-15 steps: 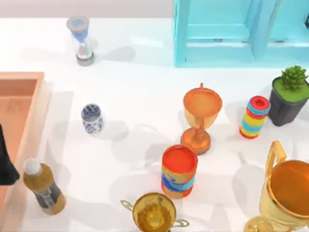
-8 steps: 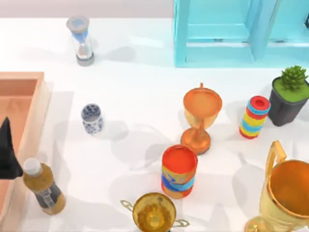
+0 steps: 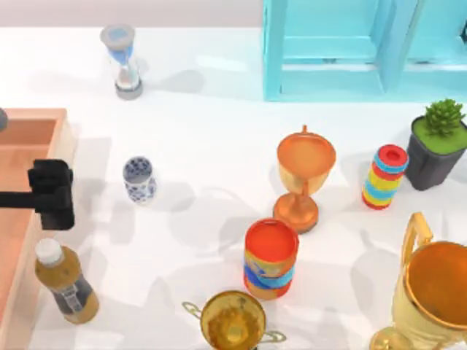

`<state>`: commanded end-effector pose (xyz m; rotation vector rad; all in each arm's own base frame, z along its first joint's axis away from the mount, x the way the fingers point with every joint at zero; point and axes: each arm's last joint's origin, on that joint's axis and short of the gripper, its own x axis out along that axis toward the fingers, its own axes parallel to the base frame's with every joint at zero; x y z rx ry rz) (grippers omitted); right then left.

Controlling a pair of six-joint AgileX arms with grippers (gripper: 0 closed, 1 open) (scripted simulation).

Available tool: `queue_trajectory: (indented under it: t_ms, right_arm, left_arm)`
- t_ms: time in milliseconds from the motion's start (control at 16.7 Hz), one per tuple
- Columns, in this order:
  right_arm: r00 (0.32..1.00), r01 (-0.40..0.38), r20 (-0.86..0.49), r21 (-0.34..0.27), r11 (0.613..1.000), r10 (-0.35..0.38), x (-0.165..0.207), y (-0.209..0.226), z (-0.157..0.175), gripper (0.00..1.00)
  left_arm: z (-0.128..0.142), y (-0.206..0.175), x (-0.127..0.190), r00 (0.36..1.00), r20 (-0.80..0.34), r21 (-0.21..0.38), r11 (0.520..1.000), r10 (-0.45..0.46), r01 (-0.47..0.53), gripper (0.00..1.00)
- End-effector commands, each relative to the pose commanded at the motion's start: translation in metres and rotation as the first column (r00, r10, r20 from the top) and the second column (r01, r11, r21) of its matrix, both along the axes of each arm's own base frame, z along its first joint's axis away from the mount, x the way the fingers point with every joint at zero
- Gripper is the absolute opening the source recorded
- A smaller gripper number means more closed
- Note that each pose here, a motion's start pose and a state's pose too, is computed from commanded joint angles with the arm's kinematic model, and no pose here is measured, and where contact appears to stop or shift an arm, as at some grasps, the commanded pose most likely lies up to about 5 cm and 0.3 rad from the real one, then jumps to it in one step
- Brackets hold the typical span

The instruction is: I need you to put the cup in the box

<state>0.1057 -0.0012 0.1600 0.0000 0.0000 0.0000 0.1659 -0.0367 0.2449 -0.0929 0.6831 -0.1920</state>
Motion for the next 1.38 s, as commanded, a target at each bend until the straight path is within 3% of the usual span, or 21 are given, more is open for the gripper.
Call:
queue_trajectory:
  t_ms: [180,360,540,780,1080,1380]
  right_arm:
    - [1.000,0.000,0.000,0.000,1.000,0.000,0.000,0.000,0.000,1.00]
    - [1.000,0.000,0.000,0.000,1.000,0.000,0.000,0.000,0.000,1.00]
    - [1.000,0.000,0.000,0.000,1.000,0.000,0.000,0.000,0.000,1.00]
    - [1.000,0.000,0.000,0.000,1.000,0.000,0.000,0.000,0.000,1.00]
    - [1.000,0.000,0.000,0.000,1.000,0.000,0.000,0.000,0.000,1.00]
    - [1.000,0.000,0.000,0.000,1.000,0.000,0.000,0.000,0.000,1.00]
  left_arm:
    - [0.005,-0.020,0.039,0.951,-0.308,0.042,0.999,-0.012,0.026,1.00]
    - [-0.001,-0.045,0.083,0.825,-0.565,0.106,0.993,0.018,0.052,1.00]
    - [-0.009,-0.071,0.125,0.693,-0.718,0.167,0.983,0.068,0.076,1.00]
    - [-0.015,-0.102,0.174,0.605,-0.787,0.211,0.974,0.119,0.083,1.00]
    - [-0.009,-0.124,0.214,0.623,-0.771,0.211,0.976,0.133,0.053,1.00]
    - [-0.007,-0.128,0.222,0.637,-0.759,0.206,0.978,0.133,0.042,1.00]
